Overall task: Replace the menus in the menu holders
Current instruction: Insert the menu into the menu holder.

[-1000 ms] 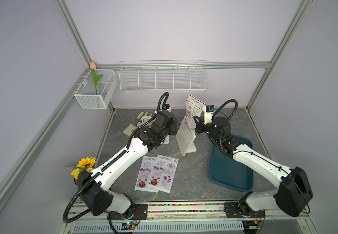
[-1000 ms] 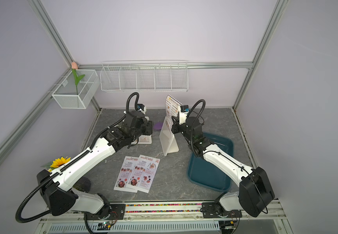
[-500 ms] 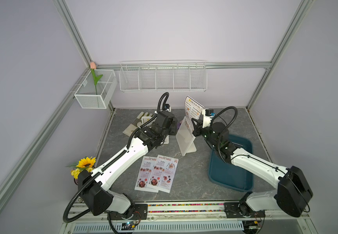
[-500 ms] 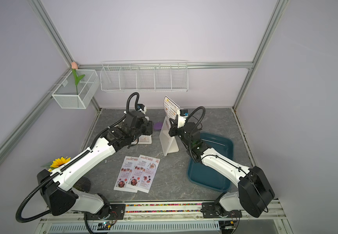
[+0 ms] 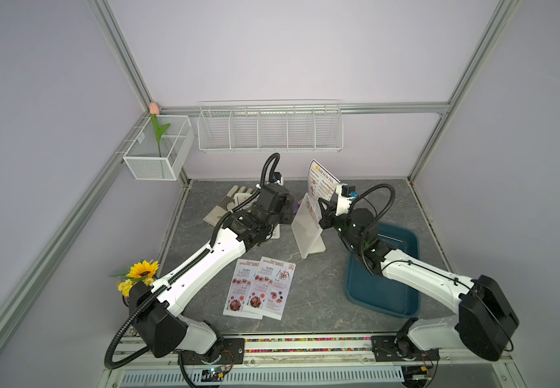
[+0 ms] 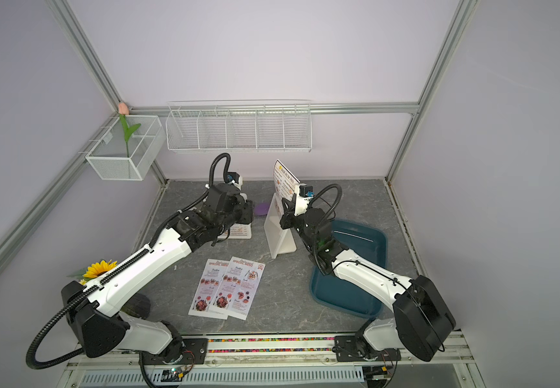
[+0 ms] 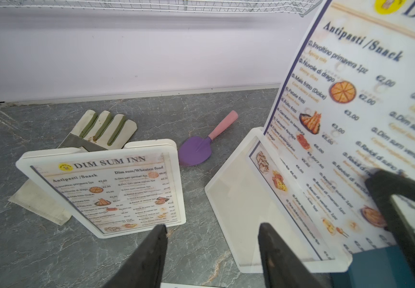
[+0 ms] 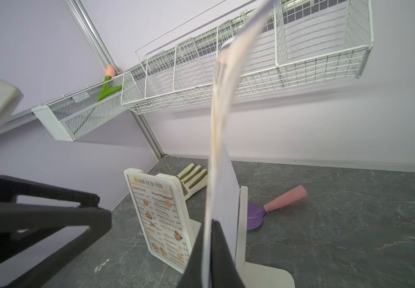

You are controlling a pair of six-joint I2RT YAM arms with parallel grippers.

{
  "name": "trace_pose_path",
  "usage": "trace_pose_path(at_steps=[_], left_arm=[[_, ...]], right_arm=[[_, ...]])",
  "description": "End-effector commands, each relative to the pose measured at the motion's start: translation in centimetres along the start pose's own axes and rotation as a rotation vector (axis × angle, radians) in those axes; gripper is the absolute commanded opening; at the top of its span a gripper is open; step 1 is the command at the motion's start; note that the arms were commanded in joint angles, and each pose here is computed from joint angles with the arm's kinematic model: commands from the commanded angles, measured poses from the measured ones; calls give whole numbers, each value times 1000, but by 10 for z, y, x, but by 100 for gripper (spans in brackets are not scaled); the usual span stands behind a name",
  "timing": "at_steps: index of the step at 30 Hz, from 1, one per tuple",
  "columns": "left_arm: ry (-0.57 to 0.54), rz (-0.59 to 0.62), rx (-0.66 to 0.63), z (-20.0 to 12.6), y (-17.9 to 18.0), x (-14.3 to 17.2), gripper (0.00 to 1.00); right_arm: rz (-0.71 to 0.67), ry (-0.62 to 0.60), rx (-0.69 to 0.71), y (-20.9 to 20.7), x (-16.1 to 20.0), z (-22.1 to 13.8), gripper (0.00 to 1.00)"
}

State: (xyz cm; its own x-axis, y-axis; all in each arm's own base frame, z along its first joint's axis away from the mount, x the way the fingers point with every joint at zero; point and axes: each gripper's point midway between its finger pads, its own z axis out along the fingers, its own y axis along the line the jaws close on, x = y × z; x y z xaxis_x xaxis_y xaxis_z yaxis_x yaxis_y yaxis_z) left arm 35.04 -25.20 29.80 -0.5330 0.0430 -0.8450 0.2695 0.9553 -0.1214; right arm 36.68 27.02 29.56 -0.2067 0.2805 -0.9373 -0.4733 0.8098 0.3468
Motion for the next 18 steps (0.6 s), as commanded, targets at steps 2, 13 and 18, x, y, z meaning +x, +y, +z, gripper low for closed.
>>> trace_pose_path(at_steps=[2,13,18], left_arm=[[-22,-17,-25,-1,6,-5,61],[-20,-18,-21,1,5,-5,61],[-24,-25,-15,0,4,-6,61]], right_arm=[[2,-48,-3,4,-13,-8,10],[-7,6,-12,10,-10,-20,27],[-13,53,-4,10,-6,-26,27]])
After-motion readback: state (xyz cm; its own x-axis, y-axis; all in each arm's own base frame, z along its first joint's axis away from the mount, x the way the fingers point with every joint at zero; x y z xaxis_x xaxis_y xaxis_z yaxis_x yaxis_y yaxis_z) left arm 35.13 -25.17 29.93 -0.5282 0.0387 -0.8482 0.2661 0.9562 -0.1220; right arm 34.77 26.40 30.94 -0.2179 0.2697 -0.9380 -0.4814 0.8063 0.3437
